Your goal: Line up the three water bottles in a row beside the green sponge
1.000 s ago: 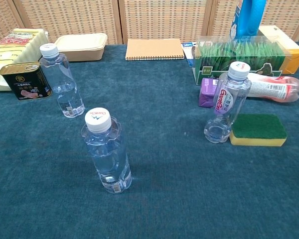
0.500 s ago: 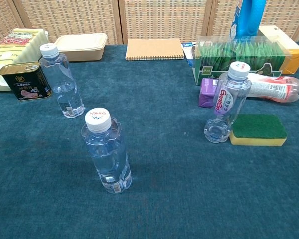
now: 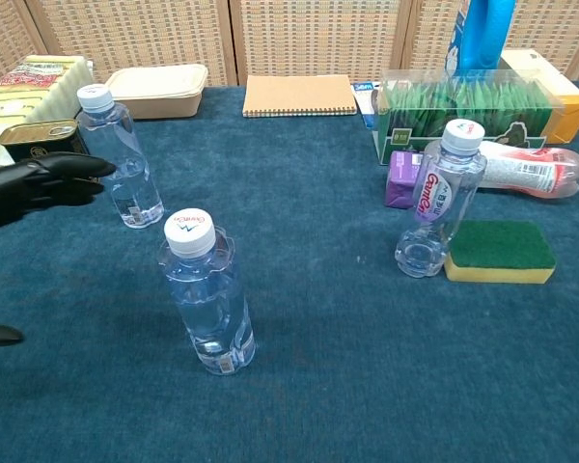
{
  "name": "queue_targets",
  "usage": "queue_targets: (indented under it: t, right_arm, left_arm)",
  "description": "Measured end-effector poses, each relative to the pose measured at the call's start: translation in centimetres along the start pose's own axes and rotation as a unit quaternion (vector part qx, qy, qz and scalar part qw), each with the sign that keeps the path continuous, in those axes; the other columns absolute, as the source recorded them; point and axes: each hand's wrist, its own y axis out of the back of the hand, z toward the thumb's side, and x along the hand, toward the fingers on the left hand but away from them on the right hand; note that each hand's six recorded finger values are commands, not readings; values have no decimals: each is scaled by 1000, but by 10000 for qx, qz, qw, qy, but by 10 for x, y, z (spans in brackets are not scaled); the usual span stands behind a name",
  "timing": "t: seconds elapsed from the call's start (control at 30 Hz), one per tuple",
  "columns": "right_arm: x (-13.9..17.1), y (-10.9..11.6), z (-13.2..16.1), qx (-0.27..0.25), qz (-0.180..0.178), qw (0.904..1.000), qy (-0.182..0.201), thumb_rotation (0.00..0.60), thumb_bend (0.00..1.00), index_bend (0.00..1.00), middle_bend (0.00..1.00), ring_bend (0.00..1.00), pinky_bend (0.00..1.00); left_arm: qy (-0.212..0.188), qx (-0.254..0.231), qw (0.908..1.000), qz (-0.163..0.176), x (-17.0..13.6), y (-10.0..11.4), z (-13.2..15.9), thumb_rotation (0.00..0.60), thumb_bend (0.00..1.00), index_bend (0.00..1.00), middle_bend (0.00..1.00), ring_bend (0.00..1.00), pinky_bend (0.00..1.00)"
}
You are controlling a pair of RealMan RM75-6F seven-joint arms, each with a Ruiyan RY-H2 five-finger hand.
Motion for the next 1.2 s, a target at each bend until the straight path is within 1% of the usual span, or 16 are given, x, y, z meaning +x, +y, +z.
queue_targets:
  t: [0.2,0.3,0.57,0.77,0.83,0.87,0.93,0.97,1.03,1.13,1.2]
  right_arm:
    - [1,1,-1,-80,18,10000,-4,600,0,74,15,0,84]
    - [1,2,0,-114,24,9999,24,600,0,74,15,0,84]
    - [1,1,1,-206,123,9997,63,600,0,74,15,0,84]
    - [0,5,-1,-255,70,9996,43,600,0,74,15,0,84]
    - [-1,7,-2,-261,33,9996,33,600,0,74,15,0,84]
    - [-1,8,-3,-260,25,9997,31,600,0,74,15,0,84]
    - [-1,8,-3,-276,29,9996,30,600,0,75,15,0,84]
    - [-1,8,-4,-284,37,9996,29,600,0,74,15,0,84]
    - [-1,8,-5,-289,52,9996,29,600,0,74,15,0,84]
    - [-2,10,-5,-294,25,9996,41,600,0,74,15,0,84]
    - [-2,11,-6,-302,2,9995,37,600,0,75,15,0,84]
  left_arm:
    - [-123,-194,9996,-158,31,-22,2,600,32,0,0,0,14]
    - [-129,-262,9994,-207,39,-29,2,600,40,0,0,0,33]
    - [-133,-531,9978,-375,60,-52,4,600,84,0,0,0,36]
    - [-150,-780,9960,-406,76,-68,8,600,212,0,0,0,114]
    - [-129,-814,9959,-381,82,-72,9,600,236,0,0,1,165]
    - [-126,-806,9960,-369,83,-74,9,600,253,2,12,18,210]
    - [-117,-802,9962,-325,88,-79,10,600,277,48,72,78,275]
    - [-107,-811,9962,-293,90,-81,10,600,290,91,115,118,299]
    - [-82,-822,9964,-193,95,-84,11,600,322,216,217,205,335]
    - [-96,-806,9967,-24,99,-85,13,600,343,349,324,295,377]
    - [-127,-768,9969,99,100,-83,14,600,347,419,381,331,399]
